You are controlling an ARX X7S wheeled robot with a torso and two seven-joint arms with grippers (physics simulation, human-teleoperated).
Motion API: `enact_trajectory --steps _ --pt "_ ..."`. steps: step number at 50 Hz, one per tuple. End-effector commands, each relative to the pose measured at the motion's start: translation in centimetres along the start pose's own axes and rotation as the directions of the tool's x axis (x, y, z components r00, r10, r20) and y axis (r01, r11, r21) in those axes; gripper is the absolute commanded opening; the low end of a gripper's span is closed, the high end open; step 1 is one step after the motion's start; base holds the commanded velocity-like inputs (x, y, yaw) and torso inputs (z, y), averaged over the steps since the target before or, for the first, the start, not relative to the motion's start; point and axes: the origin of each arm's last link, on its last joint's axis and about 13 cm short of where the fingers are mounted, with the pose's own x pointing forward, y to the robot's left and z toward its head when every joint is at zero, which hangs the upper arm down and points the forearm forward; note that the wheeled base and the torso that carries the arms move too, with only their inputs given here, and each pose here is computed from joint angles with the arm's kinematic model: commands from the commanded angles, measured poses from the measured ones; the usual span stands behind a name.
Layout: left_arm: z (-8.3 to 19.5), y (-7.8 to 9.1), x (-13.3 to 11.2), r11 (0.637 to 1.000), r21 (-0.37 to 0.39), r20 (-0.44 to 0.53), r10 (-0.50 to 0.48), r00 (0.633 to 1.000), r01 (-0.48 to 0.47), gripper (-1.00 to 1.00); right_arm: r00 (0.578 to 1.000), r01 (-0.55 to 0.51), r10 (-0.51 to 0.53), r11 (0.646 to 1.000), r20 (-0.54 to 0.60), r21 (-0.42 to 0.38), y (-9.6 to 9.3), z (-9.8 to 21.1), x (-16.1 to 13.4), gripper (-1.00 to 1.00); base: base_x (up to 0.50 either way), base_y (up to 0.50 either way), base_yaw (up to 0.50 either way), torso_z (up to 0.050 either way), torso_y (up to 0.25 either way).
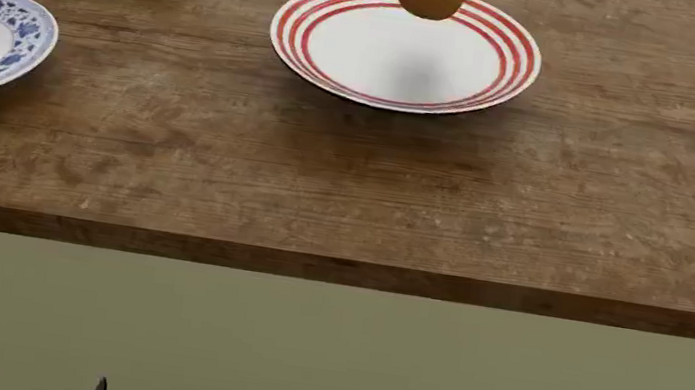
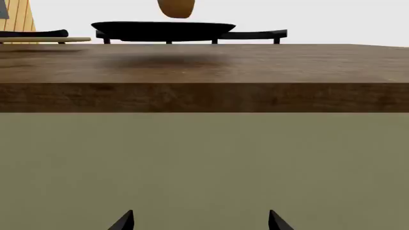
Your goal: Place all breads on the cutting board.
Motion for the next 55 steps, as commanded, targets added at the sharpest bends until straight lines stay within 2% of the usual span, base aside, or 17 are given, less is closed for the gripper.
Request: enact_trajectory --steps 1,13,21,55 --pt "0.14 -0.03 -0.07 1.0 0.0 0.0 0.0 1.0 0.0 1.0 1.0 0.0 0.0 1.0 -0.002 0.0 0.08 0.13 -0.06 1.0 0.0 0.0 0.0 0.0 0.0" --pt "0.15 -0.04 -0.04 1.0 -0.002 -0.002 0.025 1.0 -0.025 1.0 1.0 0.007 -0.006 1.0 0.017 -0.025 0.02 0.25 -0.21 1.0 0.0 0.0 0.0 0.0 0.0" --pt "0.22 -0.04 -0.01 1.0 -0.005 0.018 0.005 1.0 -0.004 1.0 1.0 0.01 -0.01 1.0 0.016 -0.027 0.0 0.16 0.09 1.0 0.0 0.0 0.0 0.0 0.0" --pt "0.31 -0.05 -0.06 1.0 -0.004 0.025 -0.001 1.0 0.001 1.0 0.999 0.003 -0.002 0.999 0.032 -0.04 0.05 0.1 0.07 1.0 0.0 0.0 0.0 0.05 0.0"
